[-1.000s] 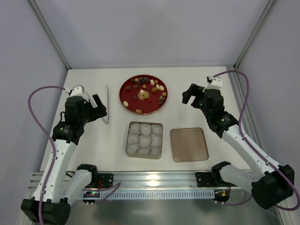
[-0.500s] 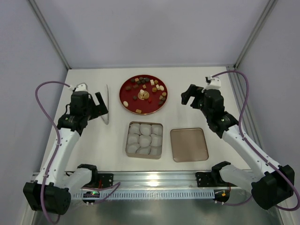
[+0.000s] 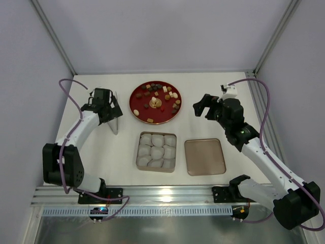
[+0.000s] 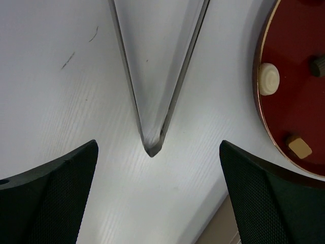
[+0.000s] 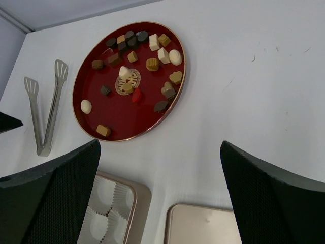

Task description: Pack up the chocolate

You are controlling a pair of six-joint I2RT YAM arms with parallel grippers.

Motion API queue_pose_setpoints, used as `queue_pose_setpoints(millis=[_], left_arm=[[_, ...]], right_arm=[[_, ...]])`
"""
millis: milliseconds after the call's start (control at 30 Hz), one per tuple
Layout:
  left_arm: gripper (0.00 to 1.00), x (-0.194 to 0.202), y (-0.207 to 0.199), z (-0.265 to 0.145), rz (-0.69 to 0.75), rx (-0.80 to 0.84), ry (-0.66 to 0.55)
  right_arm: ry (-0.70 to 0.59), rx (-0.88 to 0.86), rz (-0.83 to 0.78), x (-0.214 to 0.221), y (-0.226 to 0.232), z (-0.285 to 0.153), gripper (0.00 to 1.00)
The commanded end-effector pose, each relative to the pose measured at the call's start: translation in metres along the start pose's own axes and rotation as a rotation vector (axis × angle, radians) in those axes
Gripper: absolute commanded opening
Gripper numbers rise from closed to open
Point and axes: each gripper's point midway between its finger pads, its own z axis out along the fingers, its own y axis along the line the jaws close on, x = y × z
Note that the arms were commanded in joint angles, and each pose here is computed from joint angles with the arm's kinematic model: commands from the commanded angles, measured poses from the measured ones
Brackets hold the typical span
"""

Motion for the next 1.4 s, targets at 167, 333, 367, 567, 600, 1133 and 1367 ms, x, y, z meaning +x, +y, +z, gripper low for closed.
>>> queue_pose_setpoints(millis=[167, 333, 367, 567, 600, 1133, 1367], left_arm=[[1.00, -0.025, -0.006, 0.053, 0.032, -0.071, -0.041], [0.99, -0.018, 0.011, 0.078, 0.002, -0.082, 0.008], [0.98, -0.016, 0.009, 0.080, 0.002, -0.063, 0.020], [0.98, -0.010, -0.002, 0.103, 0.060, -0.014, 0.071], [0.98, -0.008, 0.000, 0.106, 0.064, -0.024, 0.076], [0.78, 0.024, 0.007, 0.122, 0.064, -0.065, 0.169], [0.55, 0.019, 0.008, 0.114, 0.049, -0.077, 0.161]], right_arm=[[-0.037, -0.061, 0.013, -0.012, 0.013, -0.006, 1.00], [-0.037, -0.061, 0.014, -0.009, 0.011, -0.011, 1.00], [-0.032, -0.061, 0.012, -0.007, 0.010, -0.011, 1.00], [-0.028, -0.054, 0.012, -0.006, 0.008, -0.013, 1.00], [-0.026, -0.055, 0.011, -0.005, 0.009, -0.014, 1.00], [-0.009, -0.066, 0.020, -0.001, 0.010, -0.010, 1.00], [0.002, -0.076, 0.030, 0.001, 0.013, -0.007, 1.00]])
